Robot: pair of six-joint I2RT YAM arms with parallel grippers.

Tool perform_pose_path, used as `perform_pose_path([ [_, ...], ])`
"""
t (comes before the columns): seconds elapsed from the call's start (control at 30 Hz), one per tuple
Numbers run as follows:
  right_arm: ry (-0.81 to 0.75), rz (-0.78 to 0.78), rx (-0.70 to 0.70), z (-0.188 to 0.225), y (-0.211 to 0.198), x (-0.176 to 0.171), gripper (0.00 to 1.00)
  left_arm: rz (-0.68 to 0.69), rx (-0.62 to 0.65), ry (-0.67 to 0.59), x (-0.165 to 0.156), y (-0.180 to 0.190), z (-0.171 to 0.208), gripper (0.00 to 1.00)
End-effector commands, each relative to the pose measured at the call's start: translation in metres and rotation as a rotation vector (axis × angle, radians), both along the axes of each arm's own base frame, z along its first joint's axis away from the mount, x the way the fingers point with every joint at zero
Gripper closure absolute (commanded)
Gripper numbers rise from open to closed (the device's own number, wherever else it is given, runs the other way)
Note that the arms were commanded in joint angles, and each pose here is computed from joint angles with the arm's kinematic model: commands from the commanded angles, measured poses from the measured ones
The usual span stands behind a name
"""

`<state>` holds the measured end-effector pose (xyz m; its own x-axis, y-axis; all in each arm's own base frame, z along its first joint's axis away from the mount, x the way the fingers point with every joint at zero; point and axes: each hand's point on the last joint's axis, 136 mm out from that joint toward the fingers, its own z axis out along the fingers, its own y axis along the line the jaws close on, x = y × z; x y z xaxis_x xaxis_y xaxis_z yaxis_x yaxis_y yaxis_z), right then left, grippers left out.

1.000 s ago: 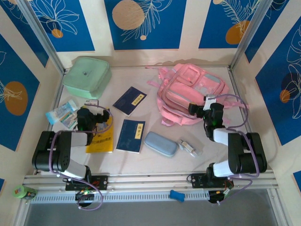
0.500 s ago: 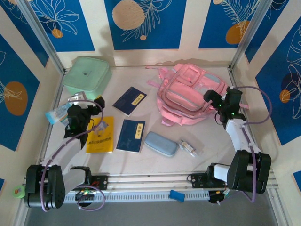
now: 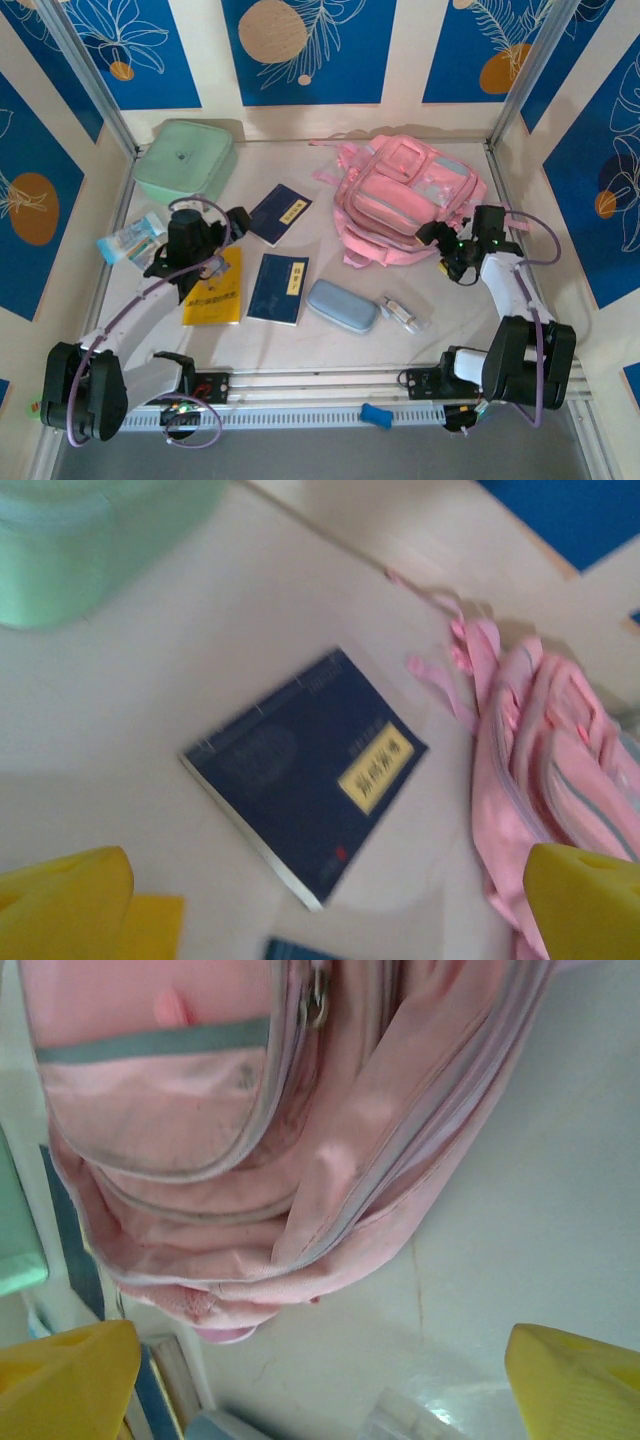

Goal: Pack the student bag
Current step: Rotate the student bag at the top-center of the table.

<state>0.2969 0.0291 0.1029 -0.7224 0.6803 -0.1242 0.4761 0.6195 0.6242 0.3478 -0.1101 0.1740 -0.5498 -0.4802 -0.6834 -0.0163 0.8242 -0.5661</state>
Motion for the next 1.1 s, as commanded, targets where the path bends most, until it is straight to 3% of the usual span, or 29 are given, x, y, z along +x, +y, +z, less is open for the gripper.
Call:
perform_pose_path([
  [0.0,0.076,0.028,0.025,-0.008,0.011,-0.003,0.15,-0.062,-0.014,0.063,-0.013,-0.031,-0.007,0.01],
  [0.4,0.129,-0.058,0.022,-0.038,0.006,0.032,0.39,-0.298,0.009,0.072,-0.036,-0.13,0.0,0.01],
  [0.7,0.16,0.033,0.028,-0.047,0.056,0.045,0.57,-0.355,-0.039,0.085,-0.03,-0.165,-0.001,0.01],
  [1.0,0.088,0.096,-0.007,-0.035,0.143,0.051,0.57,-0.381,0.097,0.078,-0.023,-0.165,0.005,0.01],
  [1.07,0.078,0.107,-0.014,-0.026,0.149,0.045,0.52,-0.384,0.106,0.08,-0.024,-0.164,0.006,0.01],
])
